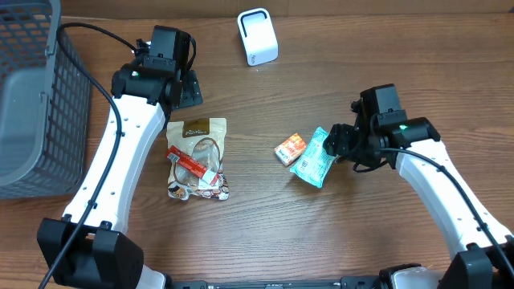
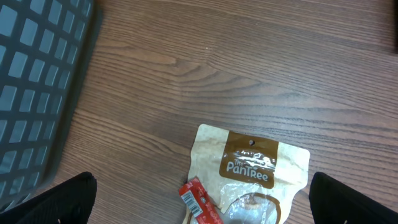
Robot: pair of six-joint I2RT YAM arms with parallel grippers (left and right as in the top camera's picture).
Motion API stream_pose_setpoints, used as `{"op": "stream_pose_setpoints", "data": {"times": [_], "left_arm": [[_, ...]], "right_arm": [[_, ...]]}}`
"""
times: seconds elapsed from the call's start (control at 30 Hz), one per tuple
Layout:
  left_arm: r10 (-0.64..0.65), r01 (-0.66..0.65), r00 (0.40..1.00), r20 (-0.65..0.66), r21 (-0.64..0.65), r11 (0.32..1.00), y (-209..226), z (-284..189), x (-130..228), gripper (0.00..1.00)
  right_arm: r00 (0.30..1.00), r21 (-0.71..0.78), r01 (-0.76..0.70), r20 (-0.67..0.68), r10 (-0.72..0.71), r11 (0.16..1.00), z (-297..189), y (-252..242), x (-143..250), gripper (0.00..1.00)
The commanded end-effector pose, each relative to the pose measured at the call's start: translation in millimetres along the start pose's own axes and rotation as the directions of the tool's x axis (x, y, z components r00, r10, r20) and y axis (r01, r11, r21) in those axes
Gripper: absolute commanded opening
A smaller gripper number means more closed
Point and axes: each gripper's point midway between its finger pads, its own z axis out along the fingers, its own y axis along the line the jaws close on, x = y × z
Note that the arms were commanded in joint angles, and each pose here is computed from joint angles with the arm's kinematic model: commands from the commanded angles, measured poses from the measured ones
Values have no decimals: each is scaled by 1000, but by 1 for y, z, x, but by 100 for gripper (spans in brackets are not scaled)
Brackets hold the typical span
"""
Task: Scan the item barcode
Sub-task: 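Reach the right gripper to the wipes pack, grasp and lift it, then carry the wipes pack left and set it down beside the PanTree bag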
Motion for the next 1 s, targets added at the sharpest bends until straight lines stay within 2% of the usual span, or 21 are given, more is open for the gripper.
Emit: {"op": "stream_pose_setpoints", "data": {"times": [0.0, 0.07, 0.17, 0.43, 0.57, 0.67, 0.77, 0.97], "left_arm": [[8, -8, 1000, 29, -5, 1000, 4, -8, -7, 100], [8, -8, 1000, 29, -5, 1000, 4, -8, -7, 100], [8, -8, 1000, 29, -5, 1000, 4, -8, -7, 100], [8, -8, 1000, 29, -5, 1000, 4, -8, -7, 100], [8, -8, 1000, 29, -5, 1000, 4, -8, -7, 100], [8, -8, 1000, 29, -5, 1000, 4, -8, -7, 100], [8, -8, 1000, 29, -5, 1000, 4, -8, -7, 100], [8, -8, 1000, 29, -5, 1000, 4, -8, -7, 100]], "right_arm": [[1000, -31, -2, -25, 1, 1000, 6, 2, 7, 63], [1000, -45, -2, -28, 1, 999, 7, 4, 7, 61], [999, -42, -7, -34, 5, 999, 8, 4, 9, 53], [998, -28, -24, -63, 22, 999, 18, -5, 21, 52], [999, -51, -19, -51, 16, 999, 14, 1, 18, 25], [999, -139, -4, -36, -1, 990, 0, 21, 11, 12], [1000, -228, 29, 7, -28, 973, -21, 43, 0, 4], [990, -442, 139, 78, -117, 886, -53, 98, -6, 4]]}}
